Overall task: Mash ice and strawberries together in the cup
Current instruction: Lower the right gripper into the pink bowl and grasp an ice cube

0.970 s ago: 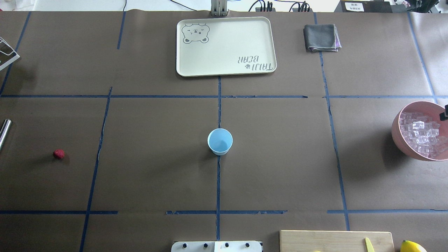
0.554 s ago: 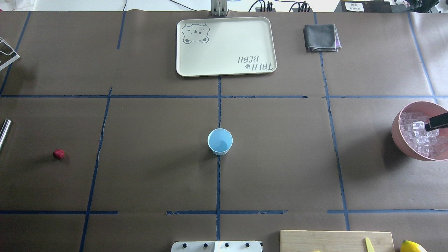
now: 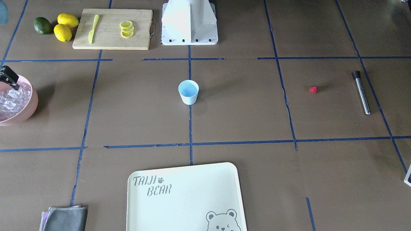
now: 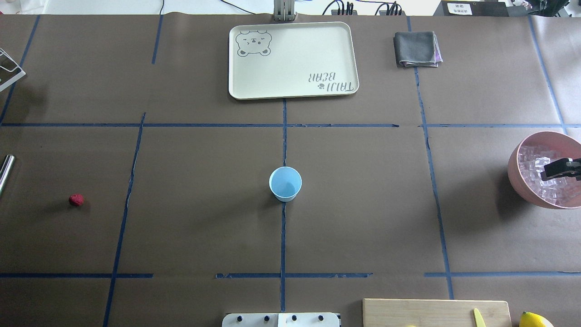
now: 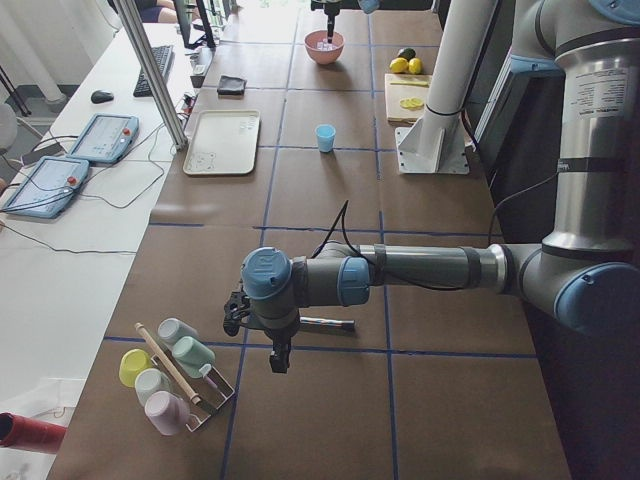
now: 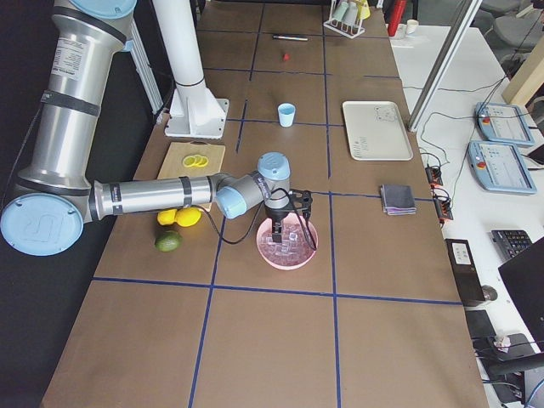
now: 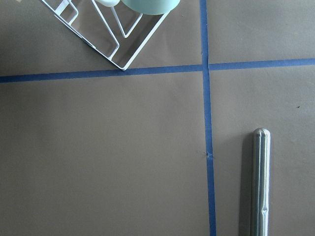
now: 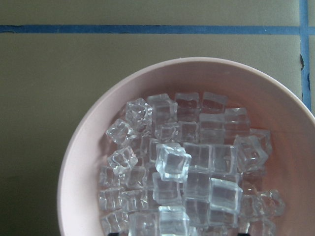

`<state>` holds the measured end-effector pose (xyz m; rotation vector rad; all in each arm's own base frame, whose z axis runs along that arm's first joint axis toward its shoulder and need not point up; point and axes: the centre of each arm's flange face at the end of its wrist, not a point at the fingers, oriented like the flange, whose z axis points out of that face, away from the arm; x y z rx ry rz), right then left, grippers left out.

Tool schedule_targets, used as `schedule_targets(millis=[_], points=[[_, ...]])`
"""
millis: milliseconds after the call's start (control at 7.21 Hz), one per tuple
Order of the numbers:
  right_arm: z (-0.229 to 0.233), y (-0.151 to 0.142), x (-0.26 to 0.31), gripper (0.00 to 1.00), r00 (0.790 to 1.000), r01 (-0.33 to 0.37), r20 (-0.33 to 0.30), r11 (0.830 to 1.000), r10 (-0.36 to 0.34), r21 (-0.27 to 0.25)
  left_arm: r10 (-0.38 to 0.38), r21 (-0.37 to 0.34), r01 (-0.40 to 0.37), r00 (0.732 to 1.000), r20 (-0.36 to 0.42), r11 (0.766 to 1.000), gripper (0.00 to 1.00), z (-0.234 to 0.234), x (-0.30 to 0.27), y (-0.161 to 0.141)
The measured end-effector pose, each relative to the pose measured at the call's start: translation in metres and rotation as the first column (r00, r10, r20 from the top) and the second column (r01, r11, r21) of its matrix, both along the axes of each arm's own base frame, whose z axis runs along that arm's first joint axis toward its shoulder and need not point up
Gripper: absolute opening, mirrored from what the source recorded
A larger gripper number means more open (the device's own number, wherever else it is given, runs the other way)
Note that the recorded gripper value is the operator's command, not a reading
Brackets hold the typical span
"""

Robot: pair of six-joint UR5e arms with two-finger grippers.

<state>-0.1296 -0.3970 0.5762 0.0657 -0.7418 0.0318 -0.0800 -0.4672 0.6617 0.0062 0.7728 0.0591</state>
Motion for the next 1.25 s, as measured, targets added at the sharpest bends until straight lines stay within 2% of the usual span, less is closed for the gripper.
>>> schedule_targets(millis=[277,1248], points=[[0.004,0.001,-0.009,0.72,1.0,0.02,-0.004,1.0,-0.02,-0.004,0.0,0.0,0.0,1.0,0.0,1.0,1.0,0.0,0.0,0.0],[0.019,-0.008,-0.02,0.69,0.999,0.03,-0.015,0.999,-0.03,-0.027,0.0,0.001,0.0,1.0,0.0,1.0,1.0,-0.001,0.0,0.0]])
